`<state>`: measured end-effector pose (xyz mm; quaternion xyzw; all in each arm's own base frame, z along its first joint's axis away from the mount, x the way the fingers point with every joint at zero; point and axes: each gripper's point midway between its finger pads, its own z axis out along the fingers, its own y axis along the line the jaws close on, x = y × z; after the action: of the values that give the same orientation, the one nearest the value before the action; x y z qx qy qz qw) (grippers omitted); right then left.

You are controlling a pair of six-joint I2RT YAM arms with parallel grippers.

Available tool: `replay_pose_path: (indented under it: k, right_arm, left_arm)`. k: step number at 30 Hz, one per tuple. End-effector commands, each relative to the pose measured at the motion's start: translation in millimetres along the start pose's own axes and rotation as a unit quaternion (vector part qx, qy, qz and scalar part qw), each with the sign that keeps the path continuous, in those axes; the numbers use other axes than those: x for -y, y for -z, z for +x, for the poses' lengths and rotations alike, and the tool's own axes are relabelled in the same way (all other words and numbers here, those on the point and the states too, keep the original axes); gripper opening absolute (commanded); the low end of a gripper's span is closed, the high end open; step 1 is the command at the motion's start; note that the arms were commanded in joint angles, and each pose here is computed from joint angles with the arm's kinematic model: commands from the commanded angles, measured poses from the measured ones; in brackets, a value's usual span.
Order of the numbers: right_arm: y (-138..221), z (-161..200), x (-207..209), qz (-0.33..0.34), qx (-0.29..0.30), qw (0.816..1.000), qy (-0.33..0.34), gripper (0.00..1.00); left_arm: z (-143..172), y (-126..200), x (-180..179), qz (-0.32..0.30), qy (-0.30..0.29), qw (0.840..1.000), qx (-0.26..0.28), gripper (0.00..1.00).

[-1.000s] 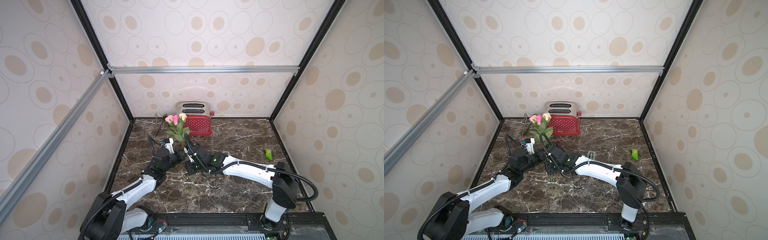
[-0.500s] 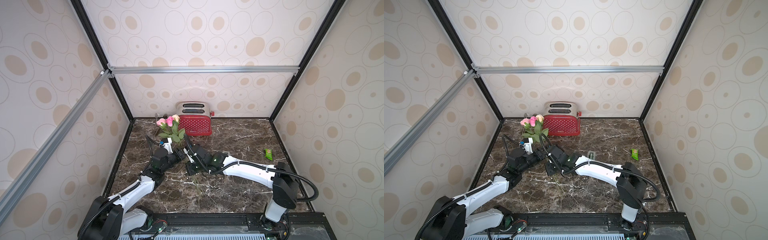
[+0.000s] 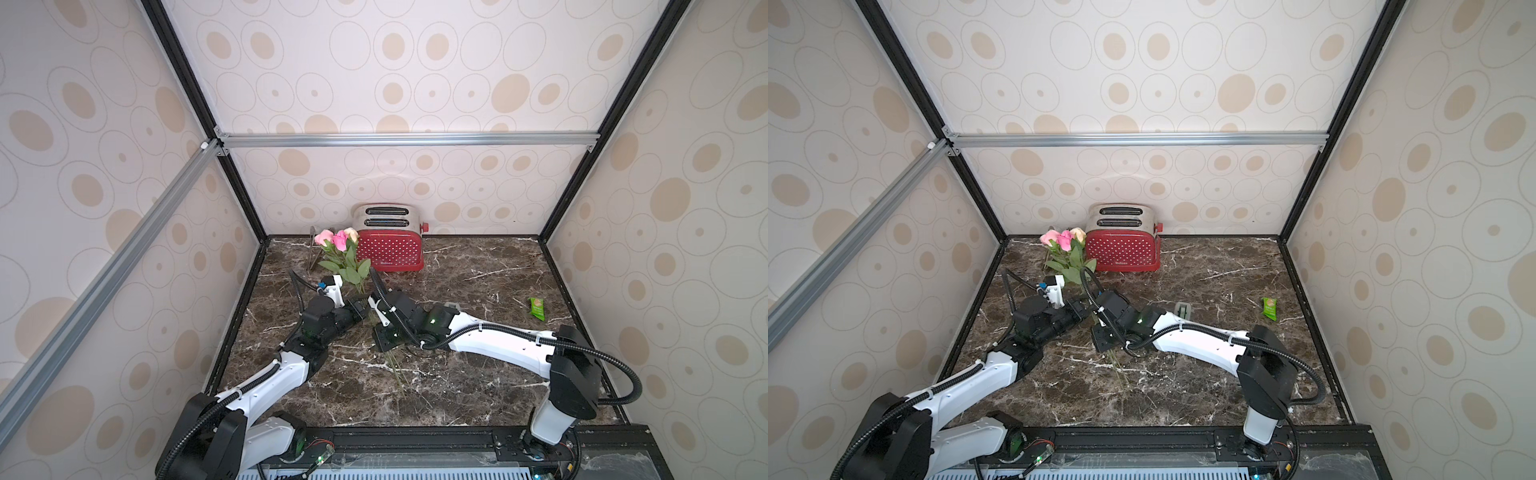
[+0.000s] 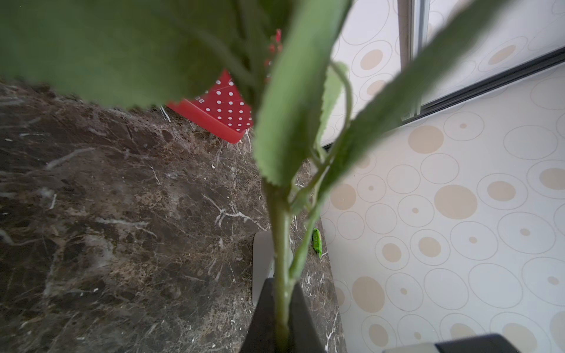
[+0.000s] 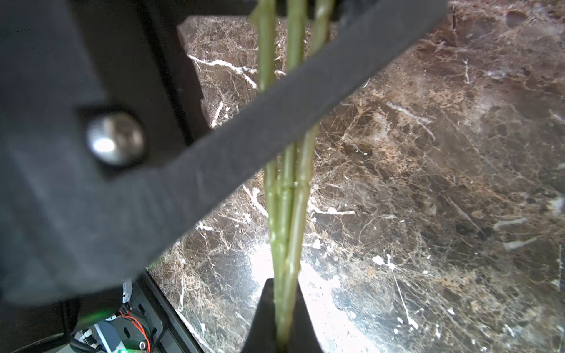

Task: Wrap bouquets with tape
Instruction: Pick up the unwrapped bouquet from the center of the board.

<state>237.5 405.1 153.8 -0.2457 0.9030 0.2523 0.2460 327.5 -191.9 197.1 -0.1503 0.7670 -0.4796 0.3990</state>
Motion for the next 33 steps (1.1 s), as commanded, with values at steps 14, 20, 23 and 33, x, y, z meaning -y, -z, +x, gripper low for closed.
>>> replay_pose_path:
  k: [14, 20, 23, 33]
  right_arm:
    - [18.5, 3.9, -5.2, -0.021, -0.01, 0.999, 0.034, 0.0]
    - [23.7, 7.2, 0.7, -0.03, -0.022, 0.999, 0.039, 0.0]
    - [23.6, 9.0, 1.7, -0.031, -0.026, 0.998, 0.04, 0.0]
    - [26.1, 14.1, 6.2, -0.037, -0.034, 0.998, 0.038, 0.0]
  left_arm:
    - [5.4, 5.2, 18.4, 0.047, -0.024, 0.998, -0.019, 0.2]
    - [9.5, 12.3, 19.9, 0.062, -0.024, 0.998, -0.023, 0.1]
    - [10.8, 11.9, 23.0, 0.07, -0.024, 0.997, -0.028, 0.12]
    - [14.2, 11.3, 27.0, 0.08, -0.031, 0.995, -0.045, 0.04]
